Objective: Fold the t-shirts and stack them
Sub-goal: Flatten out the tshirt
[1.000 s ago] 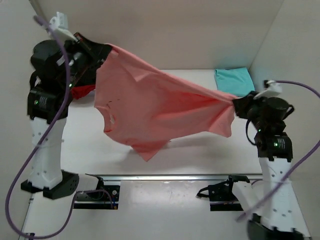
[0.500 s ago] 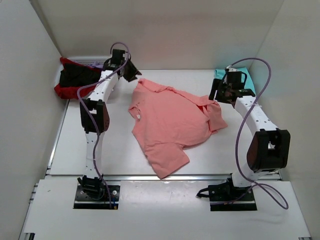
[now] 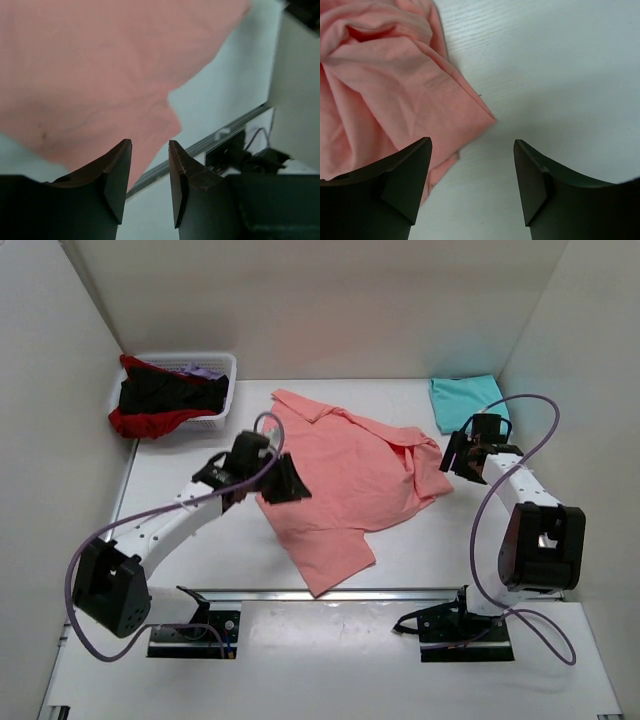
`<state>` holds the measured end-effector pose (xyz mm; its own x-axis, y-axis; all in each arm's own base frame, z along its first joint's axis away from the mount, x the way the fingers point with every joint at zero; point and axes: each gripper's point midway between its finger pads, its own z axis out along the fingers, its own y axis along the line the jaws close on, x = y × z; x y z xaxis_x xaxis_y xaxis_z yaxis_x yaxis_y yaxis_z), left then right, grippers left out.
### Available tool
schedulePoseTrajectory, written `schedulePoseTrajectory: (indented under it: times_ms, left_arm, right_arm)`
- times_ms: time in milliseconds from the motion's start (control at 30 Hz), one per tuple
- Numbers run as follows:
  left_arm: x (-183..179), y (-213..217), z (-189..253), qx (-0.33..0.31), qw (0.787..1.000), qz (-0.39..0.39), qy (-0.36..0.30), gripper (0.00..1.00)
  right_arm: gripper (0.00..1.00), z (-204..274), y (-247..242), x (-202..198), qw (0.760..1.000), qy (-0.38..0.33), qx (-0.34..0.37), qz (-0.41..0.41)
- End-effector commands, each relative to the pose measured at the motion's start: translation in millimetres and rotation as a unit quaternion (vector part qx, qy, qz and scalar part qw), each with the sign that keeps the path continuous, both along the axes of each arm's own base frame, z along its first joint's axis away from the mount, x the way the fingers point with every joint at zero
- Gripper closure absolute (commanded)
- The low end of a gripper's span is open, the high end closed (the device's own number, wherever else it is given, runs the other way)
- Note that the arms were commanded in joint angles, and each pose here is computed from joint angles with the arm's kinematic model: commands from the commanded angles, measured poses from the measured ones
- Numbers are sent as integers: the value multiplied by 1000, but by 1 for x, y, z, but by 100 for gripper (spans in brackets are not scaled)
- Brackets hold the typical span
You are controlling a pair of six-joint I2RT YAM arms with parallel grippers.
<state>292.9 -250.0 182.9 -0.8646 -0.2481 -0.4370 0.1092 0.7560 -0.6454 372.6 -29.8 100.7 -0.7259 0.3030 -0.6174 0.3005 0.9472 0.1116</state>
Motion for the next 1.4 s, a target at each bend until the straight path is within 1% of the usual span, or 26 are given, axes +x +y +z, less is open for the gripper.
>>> schedulePoseTrajectory:
  times_ms: [0, 67, 100, 233, 300, 333, 400, 433, 500, 600, 667, 700, 767, 800, 833, 900, 967, 1000, 1033, 1067, 1133, 1167, 1200, 1233, 1300, 1367]
  left_arm:
    - [-59, 16, -74, 32, 994, 6, 100, 53]
    - [-88, 14, -85, 35, 992, -11, 117, 51]
    - [-100, 15, -98, 45, 990, -22, 130, 52]
    - [-112, 15, -135, 74, 984, -30, 158, 53]
    - [-103, 19, -158, 97, 980, -14, 173, 54]
    - [-93, 18, -160, 106, 980, -5, 168, 54]
    - [-76, 40, -180, 163, 969, 24, 185, 56]
    - [-65, 42, -179, 172, 968, 32, 180, 54]
    - [-49, 70, -193, 199, 956, 72, 201, 54]
    - [-29, 99, -201, 181, 951, 124, 216, 55]
    - [-17, 112, -201, 177, 951, 134, 217, 59]
    - [-14, 116, -205, 175, 951, 132, 217, 62]
    - [7, 110, -194, 182, 952, 137, 207, 63]
    - [9, 109, -193, 204, 948, 124, 208, 62]
    - [12, 106, -189, 207, 949, 116, 209, 58]
    - [14, 99, -179, 196, 953, 114, 200, 53]
    - [13, 92, -163, 168, 962, 112, 186, 47]
    - [9, 95, -162, 164, 961, 117, 187, 45]
    - [9, 92, -151, 146, 965, 123, 179, 40]
    - [3, 94, -150, 140, 965, 124, 184, 40]
    - [-11, 92, -139, 124, 970, 116, 174, 42]
    - [-15, 92, -139, 118, 970, 117, 176, 42]
    - [-27, 92, -141, 121, 970, 109, 178, 44]
    - [-28, 91, -135, 119, 973, 108, 168, 44]
    - [-46, 93, -141, 130, 970, 97, 183, 44]
    - [-55, 90, -142, 139, 970, 89, 177, 42]
  right_arm:
    - [36, -4, -5, 8, 1000, -4, -6, -15]
    - [36, -15, -8, 9, 1000, 10, 2, -21]
    - [36, -18, -9, 8, 1000, 14, 3, -25]
    - [36, -31, -7, 7, 999, 36, -2, -19]
    - [36, -31, -3, 4, 999, 35, -4, -18]
    - [36, -33, -3, 3, 999, 35, -8, -14]
    - [36, -37, -2, -4, 999, 44, -7, -13]
    - [36, -38, -2, -4, 999, 42, -5, -13]
    - [36, -42, -1, -6, 999, 48, -3, -12]
    - [36, -46, 1, -2, 999, 52, 1, -15]
    - [36, -58, 2, -6, 997, 78, 8, -17]
    - [36, -56, 6, -2, 997, 73, 5, -13]
    - [37, -64, 10, -3, 996, 86, 15, -7]
    - [38, -66, 15, -1, 996, 90, 16, -1]
    - [39, -70, 17, -1, 995, 100, 19, 4]
    - [39, -77, 22, -3, 993, 118, 10, 10]
    - [42, -79, 29, -4, 992, 128, 13, 19]
    - [46, -82, 28, -9, 990, 138, 12, 18]
    - [60, -84, 37, -10, 989, 143, 15, 26]
    - [66, -93, 39, -18, 986, 164, 16, 27]
    - [94, -91, 45, -21, 985, 170, 14, 33]
    - [99, -92, 43, -21, 985, 169, 8, 26]
    - [100, -90, 46, -21, 985, 168, 6, 32]
    - [100, -89, 45, -22, 985, 168, 5, 30]
    - [100, -86, 44, -25, 985, 173, 8, 23]
    - [100, -82, 43, -23, 986, 164, 7, 25]
